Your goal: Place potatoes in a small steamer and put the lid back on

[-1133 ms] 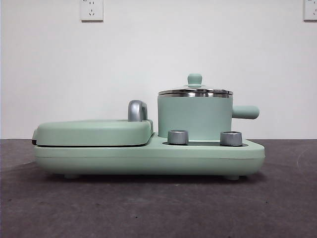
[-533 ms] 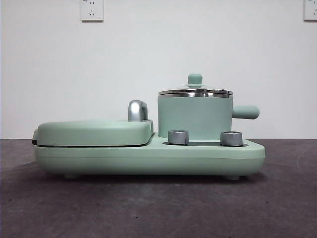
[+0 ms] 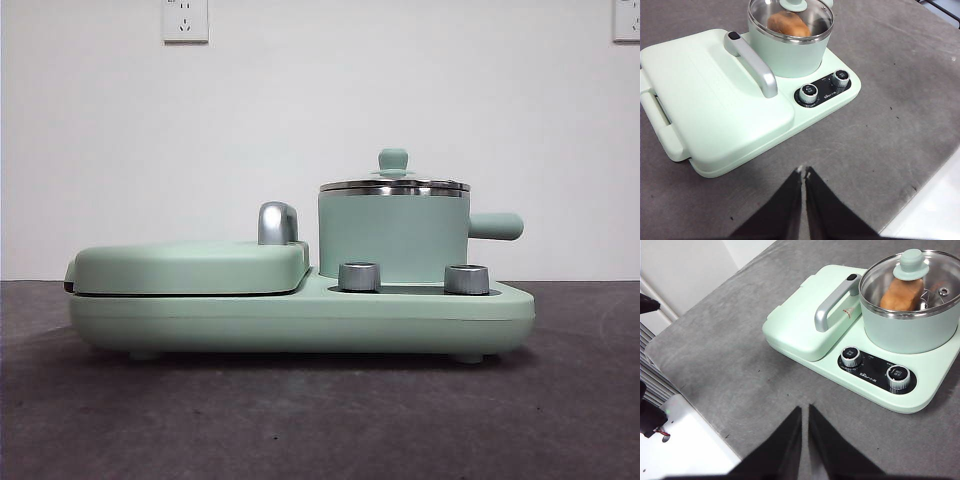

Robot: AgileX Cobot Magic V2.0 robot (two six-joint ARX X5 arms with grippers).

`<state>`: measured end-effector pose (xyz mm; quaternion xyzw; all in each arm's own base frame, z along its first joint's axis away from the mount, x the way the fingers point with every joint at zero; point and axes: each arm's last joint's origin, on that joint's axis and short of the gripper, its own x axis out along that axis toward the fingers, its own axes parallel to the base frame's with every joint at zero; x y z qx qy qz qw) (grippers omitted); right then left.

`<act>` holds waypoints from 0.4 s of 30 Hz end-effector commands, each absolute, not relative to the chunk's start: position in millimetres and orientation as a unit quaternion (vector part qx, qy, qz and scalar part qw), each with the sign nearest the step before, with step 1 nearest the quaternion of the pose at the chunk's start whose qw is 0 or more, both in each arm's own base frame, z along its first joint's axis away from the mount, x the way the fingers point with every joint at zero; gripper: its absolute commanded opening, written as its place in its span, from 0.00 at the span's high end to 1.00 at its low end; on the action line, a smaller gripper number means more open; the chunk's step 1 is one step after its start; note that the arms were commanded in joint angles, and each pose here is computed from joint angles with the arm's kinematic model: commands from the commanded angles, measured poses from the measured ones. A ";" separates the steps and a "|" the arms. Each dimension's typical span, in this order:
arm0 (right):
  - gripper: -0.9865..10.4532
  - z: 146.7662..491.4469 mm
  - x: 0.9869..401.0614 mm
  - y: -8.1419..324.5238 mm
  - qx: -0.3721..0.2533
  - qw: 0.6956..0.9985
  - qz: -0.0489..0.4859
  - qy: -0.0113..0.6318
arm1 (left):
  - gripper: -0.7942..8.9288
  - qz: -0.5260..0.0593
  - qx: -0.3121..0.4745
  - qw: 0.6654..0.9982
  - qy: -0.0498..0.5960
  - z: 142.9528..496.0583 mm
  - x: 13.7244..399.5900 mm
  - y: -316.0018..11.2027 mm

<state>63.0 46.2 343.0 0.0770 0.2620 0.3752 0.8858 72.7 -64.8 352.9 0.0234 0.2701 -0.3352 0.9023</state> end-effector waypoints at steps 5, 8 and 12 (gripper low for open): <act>0.90 346.0 62.7 46.6 0.074 0.886 0.381 0.253 | 0.91 -0.340 0.019 0.903 0.263 356.7 72.3 -65.6; 0.90 346.0 62.7 46.6 0.074 0.886 0.381 0.253 | 0.91 -0.340 0.019 0.903 0.263 356.8 72.3 -65.6; 0.90 346.0 62.7 46.6 0.074 0.886 0.381 0.253 | 0.91 -0.326 0.010 0.911 0.252 356.5 71.8 -60.5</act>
